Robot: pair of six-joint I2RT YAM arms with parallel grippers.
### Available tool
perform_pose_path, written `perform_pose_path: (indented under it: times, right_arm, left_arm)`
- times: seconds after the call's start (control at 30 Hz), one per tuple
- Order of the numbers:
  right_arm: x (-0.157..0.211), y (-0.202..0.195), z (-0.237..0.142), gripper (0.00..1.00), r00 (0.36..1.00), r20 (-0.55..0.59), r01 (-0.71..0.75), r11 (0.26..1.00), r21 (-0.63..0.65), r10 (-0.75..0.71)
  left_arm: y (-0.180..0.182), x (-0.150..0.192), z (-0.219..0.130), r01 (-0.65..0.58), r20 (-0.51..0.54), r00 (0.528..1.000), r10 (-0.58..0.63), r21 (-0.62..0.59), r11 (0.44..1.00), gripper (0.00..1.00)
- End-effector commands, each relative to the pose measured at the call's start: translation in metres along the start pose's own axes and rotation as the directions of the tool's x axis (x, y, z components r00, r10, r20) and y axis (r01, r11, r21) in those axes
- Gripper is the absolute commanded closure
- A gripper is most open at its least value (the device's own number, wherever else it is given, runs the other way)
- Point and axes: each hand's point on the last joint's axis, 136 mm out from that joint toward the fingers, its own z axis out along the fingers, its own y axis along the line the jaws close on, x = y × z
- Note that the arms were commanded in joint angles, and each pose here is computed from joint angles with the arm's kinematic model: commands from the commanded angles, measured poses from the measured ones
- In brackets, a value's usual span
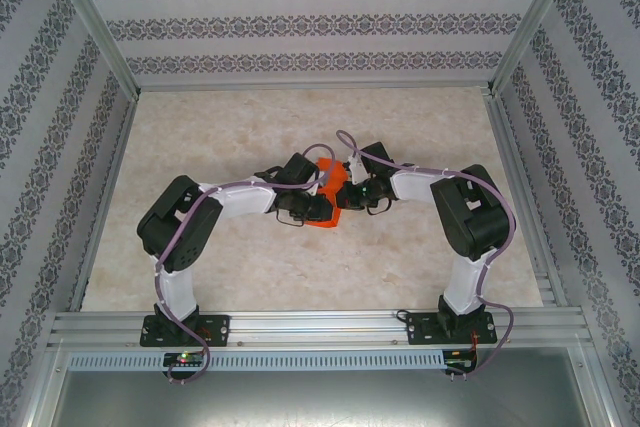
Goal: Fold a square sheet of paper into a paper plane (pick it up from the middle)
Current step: Fold the triangle a second time at the center of the table.
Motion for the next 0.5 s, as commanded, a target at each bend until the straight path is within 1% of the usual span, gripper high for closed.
perform_pose_path:
  times: [0.0,0.1,0.2,0.47]
  right_arm:
    - [0.028,-0.025,0.009,1.00,0.997,-0.079,-0.016,0.994,0.111,0.025]
    - [0.027,-0.024,0.009,1.00,0.997,-0.077,-0.012,0.994,0.107,0.021]
    - [0.027,-0.024,0.008,1.00,0.997,-0.077,-0.012,0.994,0.105,0.020]
    - [0.027,-0.023,0.007,1.00,0.997,-0.076,-0.011,0.995,0.101,0.019]
  left_arm:
    - [-0.023,-0.021,-0.016,-0.003,0.065,0.998,-0.002,0.072,0.997,0.78]
    - [-0.027,-0.022,-0.014,0.003,0.062,0.998,-0.009,0.100,0.995,0.78]
    - [-0.026,-0.019,-0.006,0.017,0.037,0.999,-0.021,0.121,0.993,0.79]
    - [-0.024,-0.016,0.008,0.037,0.013,0.999,-0.039,0.149,0.988,0.80]
